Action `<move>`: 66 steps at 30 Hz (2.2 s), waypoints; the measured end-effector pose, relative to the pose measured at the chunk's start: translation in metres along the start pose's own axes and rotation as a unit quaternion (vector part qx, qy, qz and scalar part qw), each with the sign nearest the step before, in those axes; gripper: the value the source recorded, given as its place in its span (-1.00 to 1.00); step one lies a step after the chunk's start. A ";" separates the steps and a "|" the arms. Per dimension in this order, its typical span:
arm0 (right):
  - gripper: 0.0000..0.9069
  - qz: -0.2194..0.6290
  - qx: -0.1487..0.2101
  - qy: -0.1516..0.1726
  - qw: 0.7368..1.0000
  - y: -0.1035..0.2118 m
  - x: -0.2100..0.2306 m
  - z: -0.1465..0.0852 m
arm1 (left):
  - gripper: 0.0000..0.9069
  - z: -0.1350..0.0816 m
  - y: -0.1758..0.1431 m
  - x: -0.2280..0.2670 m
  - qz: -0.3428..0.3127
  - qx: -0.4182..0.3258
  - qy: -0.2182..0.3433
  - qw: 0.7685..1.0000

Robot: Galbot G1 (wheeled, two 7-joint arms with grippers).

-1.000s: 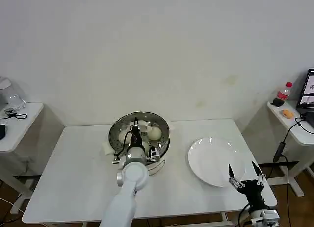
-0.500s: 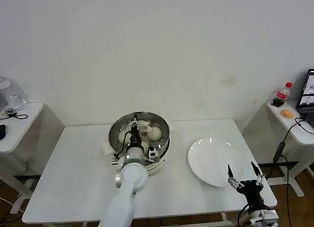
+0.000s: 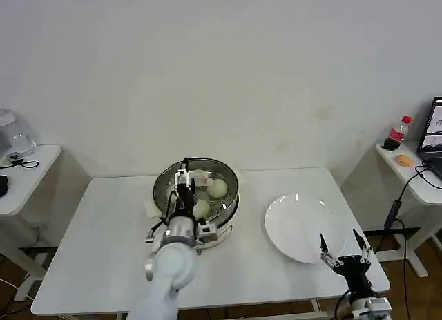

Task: Take steamed baozi put them in steamer then cover it.

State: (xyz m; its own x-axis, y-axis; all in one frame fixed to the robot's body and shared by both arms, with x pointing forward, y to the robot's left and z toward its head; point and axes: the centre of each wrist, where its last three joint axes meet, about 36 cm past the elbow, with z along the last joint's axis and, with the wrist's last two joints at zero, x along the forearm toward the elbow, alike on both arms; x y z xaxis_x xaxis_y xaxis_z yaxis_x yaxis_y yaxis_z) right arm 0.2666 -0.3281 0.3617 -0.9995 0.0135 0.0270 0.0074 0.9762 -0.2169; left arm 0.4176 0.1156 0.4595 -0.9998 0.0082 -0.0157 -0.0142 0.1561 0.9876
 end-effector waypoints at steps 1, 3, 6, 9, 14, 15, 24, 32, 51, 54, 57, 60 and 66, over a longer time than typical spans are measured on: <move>1.00 0.000 0.000 0.000 1.000 0.000 0.000 0.000 | 1.00 0.002 0.003 0.006 -0.001 0.005 -0.006 1.000; 1.00 -0.002 0.001 0.001 1.000 -0.001 0.000 0.001 | 1.00 0.007 0.008 0.018 -0.006 0.017 -0.016 1.000; 1.00 -0.004 0.002 0.001 1.000 -0.004 0.002 0.001 | 1.00 0.016 0.013 0.037 -0.008 0.046 -0.032 0.998; 1.00 -0.005 0.002 0.002 1.000 -0.005 0.002 0.001 | 1.00 0.033 0.009 0.053 -0.005 0.094 -0.047 0.994; 1.00 -0.012 0.001 0.005 1.000 -0.004 0.003 0.001 | 1.00 0.071 -0.004 0.075 -0.005 0.214 -0.059 0.975; 1.00 -0.014 0.001 0.006 1.000 -0.004 0.004 0.002 | 1.00 0.079 -0.005 0.080 -0.008 0.244 -0.055 0.968; 1.00 -0.032 -0.006 0.020 0.999 -0.004 0.010 -0.002 | 1.00 0.141 -0.015 0.130 -0.026 0.445 0.003 0.895; 1.00 -0.047 -0.021 0.048 0.998 -0.008 0.019 -0.008 | 1.00 0.165 -0.022 0.169 -0.033 0.533 0.048 0.844; 1.00 -0.068 -0.042 0.063 0.995 0.004 0.027 -0.013 | 1.00 0.178 -0.026 0.186 -0.045 0.580 0.095 0.808; 1.00 -0.069 -0.046 0.065 0.994 0.006 0.027 -0.014 | 1.00 0.178 -0.027 0.189 -0.040 0.581 0.100 0.807; 1.00 -0.070 -0.049 0.065 0.994 0.007 0.028 -0.016 | 1.00 0.178 -0.030 0.192 -0.035 0.581 0.104 0.806; 1.00 -0.071 -0.053 0.066 0.994 0.007 0.028 -0.018 | 1.00 0.178 -0.031 0.194 -0.030 0.580 0.108 0.807; 1.00 -0.078 -0.065 0.062 0.993 0.009 0.027 -0.020 | 1.00 0.179 -0.032 0.198 -0.021 0.580 0.118 0.806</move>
State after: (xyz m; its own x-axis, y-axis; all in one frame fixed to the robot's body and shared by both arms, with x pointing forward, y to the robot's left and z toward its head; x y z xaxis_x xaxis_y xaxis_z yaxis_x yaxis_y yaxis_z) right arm 0.2400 -0.3143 0.3798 -0.9777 -0.1206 0.1721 -0.1349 0.9881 -0.0741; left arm 0.2222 0.2887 0.3974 -0.9750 -0.1871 0.1201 -0.1648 0.9708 0.1745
